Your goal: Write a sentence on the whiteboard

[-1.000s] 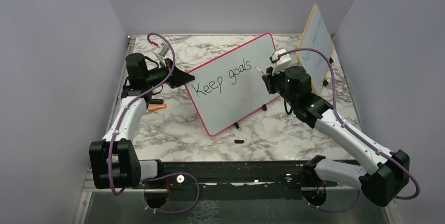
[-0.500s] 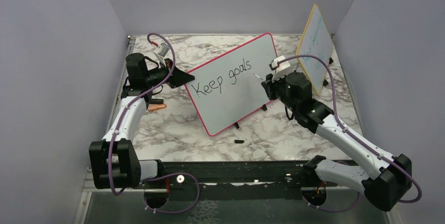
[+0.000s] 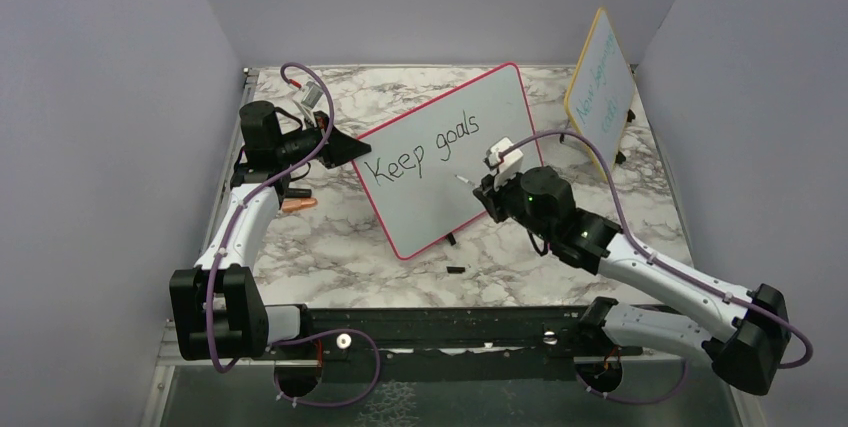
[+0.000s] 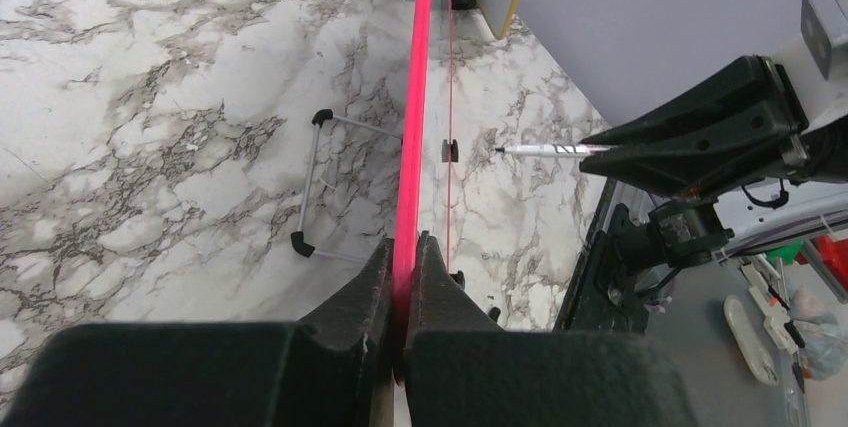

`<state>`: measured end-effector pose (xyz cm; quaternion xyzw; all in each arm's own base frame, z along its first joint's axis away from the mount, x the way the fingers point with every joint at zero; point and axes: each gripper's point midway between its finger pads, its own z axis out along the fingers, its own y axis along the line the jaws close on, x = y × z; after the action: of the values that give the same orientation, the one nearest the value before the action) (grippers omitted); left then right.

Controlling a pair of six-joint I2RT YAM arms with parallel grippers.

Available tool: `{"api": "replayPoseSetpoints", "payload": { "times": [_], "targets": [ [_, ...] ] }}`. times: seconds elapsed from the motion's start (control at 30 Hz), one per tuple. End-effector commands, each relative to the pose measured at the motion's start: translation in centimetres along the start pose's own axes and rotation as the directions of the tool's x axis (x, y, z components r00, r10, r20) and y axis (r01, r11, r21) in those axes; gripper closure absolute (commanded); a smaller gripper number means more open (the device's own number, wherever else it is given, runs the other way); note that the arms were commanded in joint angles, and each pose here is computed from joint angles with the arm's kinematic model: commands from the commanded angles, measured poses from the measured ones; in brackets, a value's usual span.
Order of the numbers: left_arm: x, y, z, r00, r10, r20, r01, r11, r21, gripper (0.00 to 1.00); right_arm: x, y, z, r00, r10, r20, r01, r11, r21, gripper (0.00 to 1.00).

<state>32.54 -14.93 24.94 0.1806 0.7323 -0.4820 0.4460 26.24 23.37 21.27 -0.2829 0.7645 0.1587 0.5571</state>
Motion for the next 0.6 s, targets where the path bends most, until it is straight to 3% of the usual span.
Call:
{"api": "replayPoseSetpoints", "payload": {
  "times": [0.0, 0.57],
  "targets": [
    [2.3, 1.9, 0.4, 0.999, -0.012, -0.048, 0.009, 0.998, -0.065, 1.00, -0.9, 1.4, -0.3, 0.999, 0.000, 0.051, 0.000, 1.000, 0.004, 1.00],
    [2.5, 1.9, 0.4, 0.999, -0.015, -0.048, 0.012, 0.997, -0.070, 1.00, -1.5, 9.5, 1.5, 0.992, -0.076, 0.101, 0.085, 0.992, -0.091, 1.00]
  ]
}}
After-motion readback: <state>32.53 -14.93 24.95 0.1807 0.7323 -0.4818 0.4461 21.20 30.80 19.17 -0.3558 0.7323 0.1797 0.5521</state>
